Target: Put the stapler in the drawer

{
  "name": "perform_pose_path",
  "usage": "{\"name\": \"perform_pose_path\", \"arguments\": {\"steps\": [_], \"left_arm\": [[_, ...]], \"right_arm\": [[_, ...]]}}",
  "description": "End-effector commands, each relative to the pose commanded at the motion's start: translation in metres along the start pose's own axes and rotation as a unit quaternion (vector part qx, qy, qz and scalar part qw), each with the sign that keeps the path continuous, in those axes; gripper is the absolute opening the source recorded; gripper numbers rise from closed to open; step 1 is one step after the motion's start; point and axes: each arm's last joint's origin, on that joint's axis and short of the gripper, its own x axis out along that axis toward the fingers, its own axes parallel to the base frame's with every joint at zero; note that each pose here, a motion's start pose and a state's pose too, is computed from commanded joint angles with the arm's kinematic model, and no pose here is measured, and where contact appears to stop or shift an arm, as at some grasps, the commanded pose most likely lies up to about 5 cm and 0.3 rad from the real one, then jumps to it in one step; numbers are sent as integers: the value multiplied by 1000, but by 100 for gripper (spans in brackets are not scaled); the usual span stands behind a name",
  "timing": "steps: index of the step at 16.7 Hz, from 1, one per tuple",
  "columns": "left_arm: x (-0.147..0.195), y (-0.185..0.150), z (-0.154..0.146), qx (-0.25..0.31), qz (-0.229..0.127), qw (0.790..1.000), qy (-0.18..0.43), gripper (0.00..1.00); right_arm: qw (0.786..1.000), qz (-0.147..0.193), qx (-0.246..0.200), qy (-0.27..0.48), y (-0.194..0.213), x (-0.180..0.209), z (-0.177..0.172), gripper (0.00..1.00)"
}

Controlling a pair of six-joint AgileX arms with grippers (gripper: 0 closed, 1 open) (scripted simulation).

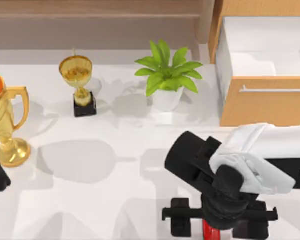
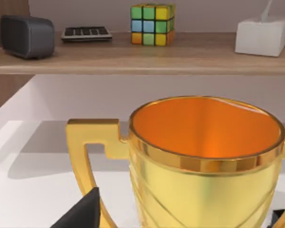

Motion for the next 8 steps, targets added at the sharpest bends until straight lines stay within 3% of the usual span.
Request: {"name": "perform_pose_path", "arguments": {"steps": [8], "left_arm": [[0,0,0,0,0,1000,0,100]], "right_arm": [[1000,0,0,0,0,0,0,2]]}}
